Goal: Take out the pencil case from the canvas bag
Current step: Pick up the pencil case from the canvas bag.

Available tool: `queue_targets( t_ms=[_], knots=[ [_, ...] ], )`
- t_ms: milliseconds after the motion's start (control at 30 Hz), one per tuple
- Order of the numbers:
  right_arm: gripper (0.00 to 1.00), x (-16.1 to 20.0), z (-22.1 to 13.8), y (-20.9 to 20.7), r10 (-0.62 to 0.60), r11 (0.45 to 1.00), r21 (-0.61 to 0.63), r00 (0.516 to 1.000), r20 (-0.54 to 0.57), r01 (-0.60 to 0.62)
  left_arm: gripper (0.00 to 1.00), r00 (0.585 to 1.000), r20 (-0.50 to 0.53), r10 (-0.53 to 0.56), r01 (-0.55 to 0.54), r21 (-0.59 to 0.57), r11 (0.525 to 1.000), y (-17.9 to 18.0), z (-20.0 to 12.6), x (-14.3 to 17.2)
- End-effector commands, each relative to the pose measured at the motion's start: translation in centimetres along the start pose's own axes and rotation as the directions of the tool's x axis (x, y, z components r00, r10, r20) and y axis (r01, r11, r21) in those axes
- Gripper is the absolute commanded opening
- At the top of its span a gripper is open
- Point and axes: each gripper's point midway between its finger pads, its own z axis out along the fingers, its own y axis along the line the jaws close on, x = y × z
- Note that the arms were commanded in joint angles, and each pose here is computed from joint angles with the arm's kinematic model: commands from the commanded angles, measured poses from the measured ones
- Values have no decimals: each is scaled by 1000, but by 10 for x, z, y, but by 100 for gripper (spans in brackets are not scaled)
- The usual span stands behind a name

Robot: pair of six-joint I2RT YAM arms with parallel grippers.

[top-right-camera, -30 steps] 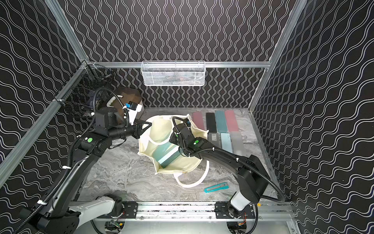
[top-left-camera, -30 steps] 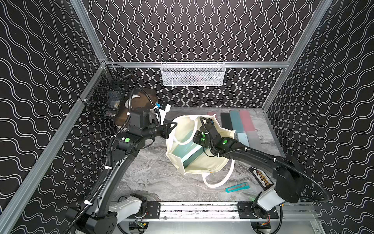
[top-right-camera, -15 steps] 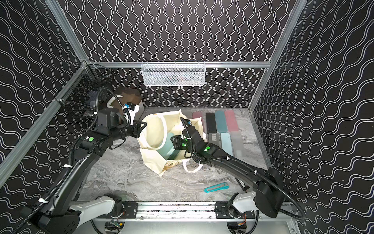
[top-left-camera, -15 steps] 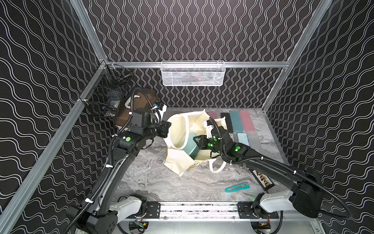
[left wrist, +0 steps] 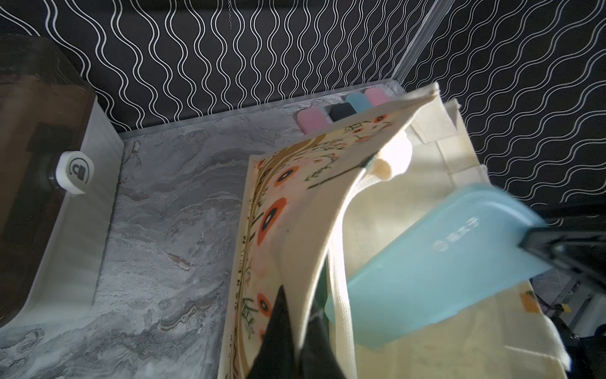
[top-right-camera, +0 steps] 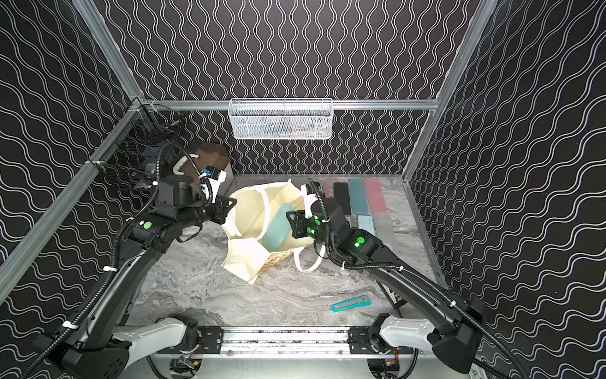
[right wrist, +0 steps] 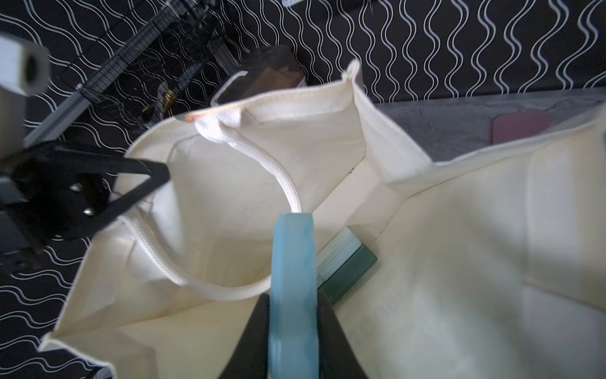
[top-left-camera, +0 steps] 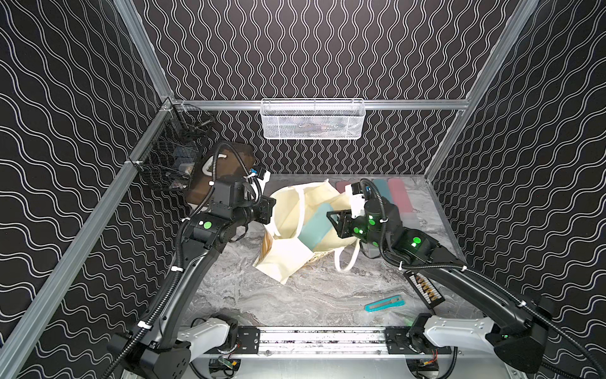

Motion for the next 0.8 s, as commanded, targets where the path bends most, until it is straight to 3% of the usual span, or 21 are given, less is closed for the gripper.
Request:
queue_targets(
  t_ms=[0, 233, 767],
  knots=[
    [16, -18, -14, 2, -20, 1000, 17, 999, 40, 20, 0, 996, 64, 63, -61, -35, 998, 4, -8, -17],
    [16, -52, -47, 9, -52, 998, 24, 991, 120, 49, 0, 996, 45, 78, -73, -111, 991, 16, -12, -13],
    [13, -104, -129, -18, -161, 967, 234, 954, 254, 101, 0, 995, 3, 103, -96, -337, 936, 54, -29, -5]
  ],
)
